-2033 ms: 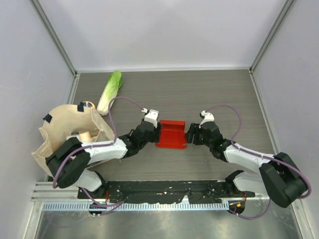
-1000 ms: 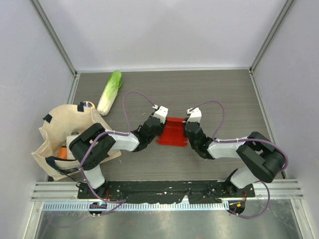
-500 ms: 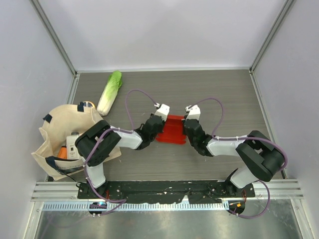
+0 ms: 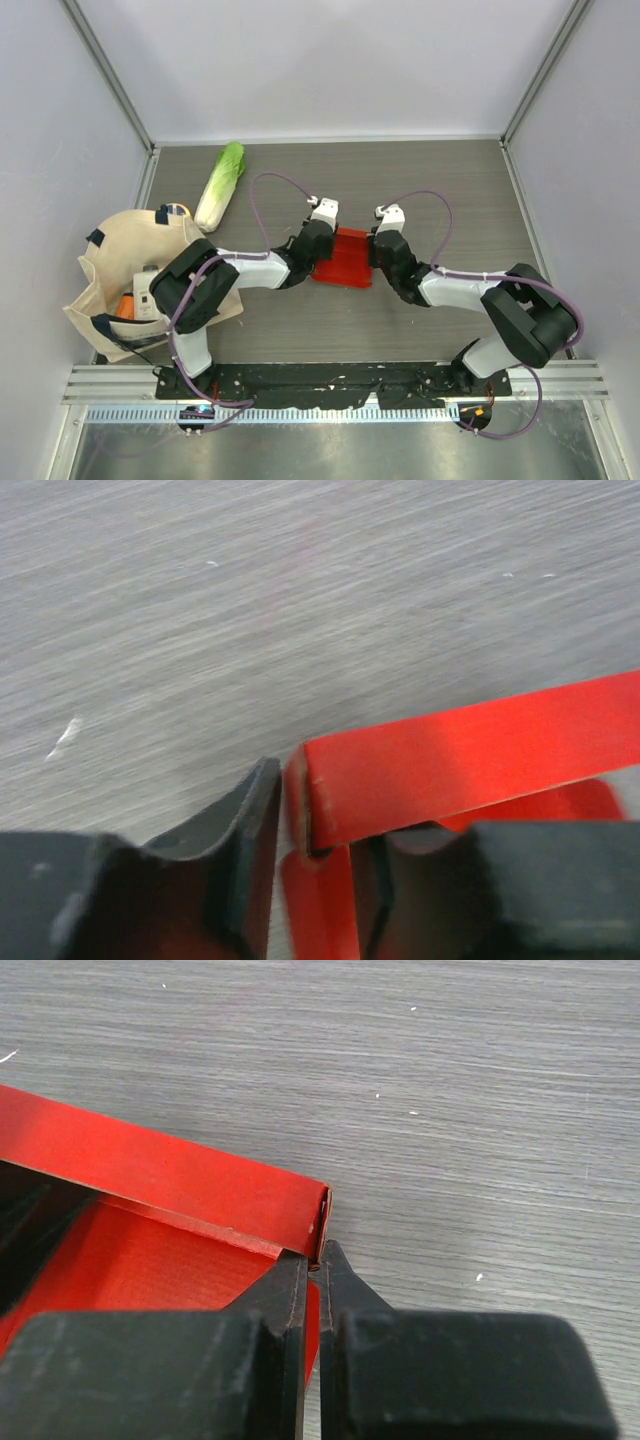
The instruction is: Fold the paper box
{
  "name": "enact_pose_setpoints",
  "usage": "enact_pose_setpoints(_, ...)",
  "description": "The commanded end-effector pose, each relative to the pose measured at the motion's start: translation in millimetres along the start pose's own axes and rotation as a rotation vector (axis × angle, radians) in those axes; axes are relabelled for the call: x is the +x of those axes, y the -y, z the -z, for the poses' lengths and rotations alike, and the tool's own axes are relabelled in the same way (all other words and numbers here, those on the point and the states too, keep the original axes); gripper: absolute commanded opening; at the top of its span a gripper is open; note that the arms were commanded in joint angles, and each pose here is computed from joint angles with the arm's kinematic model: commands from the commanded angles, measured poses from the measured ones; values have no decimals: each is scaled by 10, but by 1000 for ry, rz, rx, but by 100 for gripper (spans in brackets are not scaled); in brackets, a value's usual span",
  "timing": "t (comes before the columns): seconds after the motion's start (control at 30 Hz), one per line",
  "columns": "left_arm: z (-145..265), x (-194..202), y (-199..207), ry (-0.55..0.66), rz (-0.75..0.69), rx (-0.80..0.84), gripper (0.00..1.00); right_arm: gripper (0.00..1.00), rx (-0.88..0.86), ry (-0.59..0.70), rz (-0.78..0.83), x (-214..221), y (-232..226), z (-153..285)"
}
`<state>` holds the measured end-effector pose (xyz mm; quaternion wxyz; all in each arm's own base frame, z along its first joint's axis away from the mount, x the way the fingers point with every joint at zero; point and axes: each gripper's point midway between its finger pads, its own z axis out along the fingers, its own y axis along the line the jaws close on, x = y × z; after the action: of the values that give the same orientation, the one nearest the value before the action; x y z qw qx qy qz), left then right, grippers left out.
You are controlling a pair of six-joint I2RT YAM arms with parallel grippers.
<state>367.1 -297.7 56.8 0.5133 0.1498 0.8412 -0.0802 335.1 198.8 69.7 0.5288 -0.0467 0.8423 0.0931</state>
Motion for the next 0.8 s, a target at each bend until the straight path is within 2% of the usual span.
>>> enact_pose_setpoints(0.0, 168, -351, 368, 72, 143, 194, 43, 1, -41, -12, -12, -194, -136, 15)
enact_pose_setpoints(0.03, 234, -242, 398, 51, 132, 240, 46, 1, -41, -28, -8, -170, -118, 10)
enact_pose_setpoints(0.07, 326, -397, 402, 97, 142, 283, 52, 1, -40, -40, -8, -156, -98, 0)
enact_pose_setpoints(0.13, 464, -323, 431, 88, 137, 369, 59, 1, -31, -62, -16, -129, -28, -30)
enact_pose_setpoints(0.17, 548, -408, 387, 113, 134, 384, 63, 1, -33, -65, -16, -120, -13, -34)
enact_pose_setpoints(0.23, 653, -321, 324, 104, 121, 396, 63, 1, -39, -78, -24, -87, 30, -39)
enact_pose_setpoints(0.3, 772, -401, 235, 141, 106, 402, 60, 1, -46, -80, -27, -77, 39, -32)
enact_pose_setpoints(0.43, 875, -315, 198, 125, 29, 457, 47, 1, -57, -82, -39, -82, 63, -36)
enact_pose_setpoints(0.77, 583, -394, 99, 87, -79, 423, 41, 1, -86, -85, -38, -76, 27, -43)
